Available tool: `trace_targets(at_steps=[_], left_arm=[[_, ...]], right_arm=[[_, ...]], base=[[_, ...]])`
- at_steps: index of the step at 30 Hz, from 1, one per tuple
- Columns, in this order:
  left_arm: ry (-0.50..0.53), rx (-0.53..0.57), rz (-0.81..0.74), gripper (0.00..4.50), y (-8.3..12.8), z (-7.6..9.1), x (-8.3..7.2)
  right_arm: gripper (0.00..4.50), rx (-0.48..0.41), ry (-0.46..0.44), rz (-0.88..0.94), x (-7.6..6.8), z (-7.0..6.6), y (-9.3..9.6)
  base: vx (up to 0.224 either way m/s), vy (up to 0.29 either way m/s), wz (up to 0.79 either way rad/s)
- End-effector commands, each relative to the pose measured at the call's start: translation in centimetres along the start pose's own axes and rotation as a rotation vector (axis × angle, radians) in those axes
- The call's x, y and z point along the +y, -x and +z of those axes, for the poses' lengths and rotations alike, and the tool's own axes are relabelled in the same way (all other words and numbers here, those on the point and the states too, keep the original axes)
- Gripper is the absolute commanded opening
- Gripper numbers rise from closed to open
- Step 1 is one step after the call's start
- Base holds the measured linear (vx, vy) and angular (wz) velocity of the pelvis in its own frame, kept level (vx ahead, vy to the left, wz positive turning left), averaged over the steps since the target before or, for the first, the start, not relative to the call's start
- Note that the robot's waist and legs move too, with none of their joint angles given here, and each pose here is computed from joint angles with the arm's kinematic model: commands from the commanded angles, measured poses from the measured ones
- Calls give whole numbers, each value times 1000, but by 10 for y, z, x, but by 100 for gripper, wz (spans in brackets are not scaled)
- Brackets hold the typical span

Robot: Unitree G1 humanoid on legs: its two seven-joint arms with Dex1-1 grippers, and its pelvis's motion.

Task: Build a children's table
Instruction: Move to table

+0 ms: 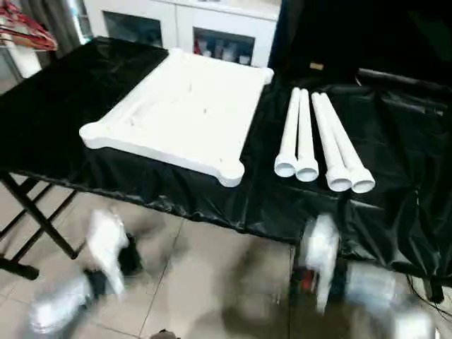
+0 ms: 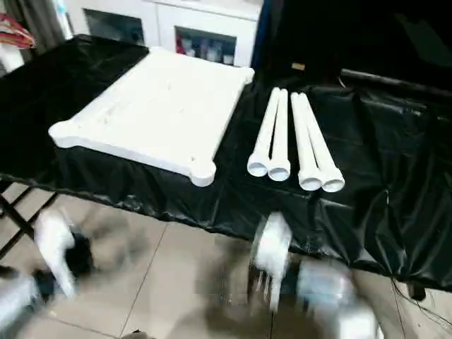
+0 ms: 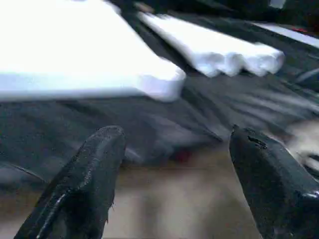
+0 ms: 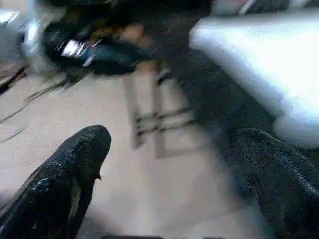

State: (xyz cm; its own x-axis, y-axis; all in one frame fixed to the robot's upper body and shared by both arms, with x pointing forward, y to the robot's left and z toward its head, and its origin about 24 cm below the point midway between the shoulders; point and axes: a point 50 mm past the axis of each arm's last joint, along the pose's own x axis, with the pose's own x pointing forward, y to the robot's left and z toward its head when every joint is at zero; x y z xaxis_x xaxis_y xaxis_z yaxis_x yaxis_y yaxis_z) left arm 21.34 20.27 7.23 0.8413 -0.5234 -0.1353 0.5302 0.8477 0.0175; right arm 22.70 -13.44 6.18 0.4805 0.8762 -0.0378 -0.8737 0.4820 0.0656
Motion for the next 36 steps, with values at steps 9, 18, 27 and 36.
trace_targets(at_steps=[9,18,27,36], left_arm=[[-107,-84,307,378,-45,41,30],[-175,-86,332,378,-95,45,36],[-123,-113,396,378,-85,38,29],[-132,-101,360,378,-87,32,22]], right_arm=[[450,-90,-41,-608,-63,20,1],[450,-91,-98,-912,-66,12,1],[450,-26,-172,-883,-60,-3,-11],[450,-65,-202,-859,-61,-1,-14]], base=[[0,0,0],[-4,47,-2],[-27,195,-3],[-102,84,-4]])
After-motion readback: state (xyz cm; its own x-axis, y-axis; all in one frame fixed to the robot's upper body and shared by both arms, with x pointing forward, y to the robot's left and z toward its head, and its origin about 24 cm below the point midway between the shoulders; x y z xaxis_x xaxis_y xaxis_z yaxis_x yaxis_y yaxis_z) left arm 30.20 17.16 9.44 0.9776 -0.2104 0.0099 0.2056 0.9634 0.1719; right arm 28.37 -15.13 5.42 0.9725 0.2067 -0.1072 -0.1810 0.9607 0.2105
